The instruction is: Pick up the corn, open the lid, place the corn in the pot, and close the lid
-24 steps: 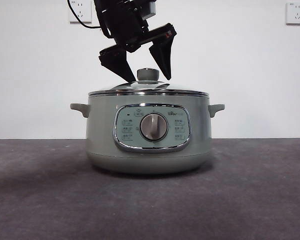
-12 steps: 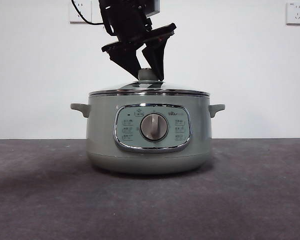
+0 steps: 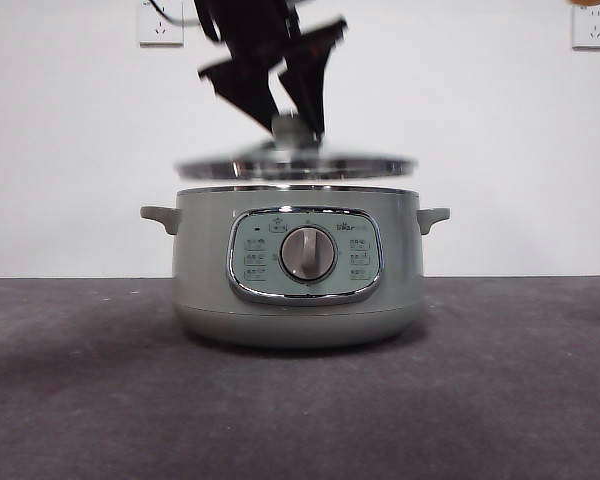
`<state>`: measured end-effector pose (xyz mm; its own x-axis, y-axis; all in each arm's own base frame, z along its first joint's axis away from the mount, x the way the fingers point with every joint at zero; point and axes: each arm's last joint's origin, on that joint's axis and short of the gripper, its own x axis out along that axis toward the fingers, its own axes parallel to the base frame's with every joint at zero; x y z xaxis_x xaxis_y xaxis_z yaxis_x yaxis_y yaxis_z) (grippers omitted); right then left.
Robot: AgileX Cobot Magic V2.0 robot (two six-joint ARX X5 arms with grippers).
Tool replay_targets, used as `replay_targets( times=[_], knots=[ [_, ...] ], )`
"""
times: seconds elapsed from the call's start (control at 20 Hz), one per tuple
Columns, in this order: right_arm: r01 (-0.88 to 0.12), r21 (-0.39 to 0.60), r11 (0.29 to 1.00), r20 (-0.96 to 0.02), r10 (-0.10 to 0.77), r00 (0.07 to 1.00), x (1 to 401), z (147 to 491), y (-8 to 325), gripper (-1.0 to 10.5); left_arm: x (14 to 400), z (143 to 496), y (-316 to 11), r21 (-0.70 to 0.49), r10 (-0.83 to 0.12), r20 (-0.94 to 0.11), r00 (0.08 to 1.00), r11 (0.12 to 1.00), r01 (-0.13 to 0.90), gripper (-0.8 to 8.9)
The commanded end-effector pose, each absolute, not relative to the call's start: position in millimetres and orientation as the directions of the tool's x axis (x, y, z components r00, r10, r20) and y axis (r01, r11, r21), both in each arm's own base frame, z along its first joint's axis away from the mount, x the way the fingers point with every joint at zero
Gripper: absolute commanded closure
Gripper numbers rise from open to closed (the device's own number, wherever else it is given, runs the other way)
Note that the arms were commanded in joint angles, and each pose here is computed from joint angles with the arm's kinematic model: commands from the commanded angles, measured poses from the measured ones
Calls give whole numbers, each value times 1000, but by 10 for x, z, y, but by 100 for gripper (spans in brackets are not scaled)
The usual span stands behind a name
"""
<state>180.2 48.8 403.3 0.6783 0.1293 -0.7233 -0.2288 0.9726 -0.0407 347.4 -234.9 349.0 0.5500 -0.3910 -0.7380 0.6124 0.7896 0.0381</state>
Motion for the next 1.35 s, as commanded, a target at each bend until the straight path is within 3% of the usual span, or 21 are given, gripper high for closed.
replay_targets(
  times=[0.05, 0.2, 0.7, 1.0, 1.35],
  knots=[
    [-247, 16, 969, -722, 182, 667, 1921, 3980, 541, 957, 3335, 3913, -2210, 76, -423, -641, 640, 795, 602, 823],
    [-322, 116, 939, -727, 301, 616, 2143, 3888, 692, 957, 3318, 4070, -1984, 93, -400, -619, 676, 817, 569, 823],
    [-510, 154, 846, -829, 392, 400, 3068, 3381, 1903, 958, 3532, 4262, -880, 83, -202, -604, 771, 946, 313, 823],
    [-547, 156, 823, -858, 387, 337, 3529, 3014, 2441, 958, 3604, 4254, -435, 27, -184, -612, 770, 967, 253, 823],
    [-530, 144, 836, -910, 323, 262, 3766, 2470, 2598, 958, 3615, 4259, -264, 17, -163, -610, 776, 976, 218, 823]
  ],
)
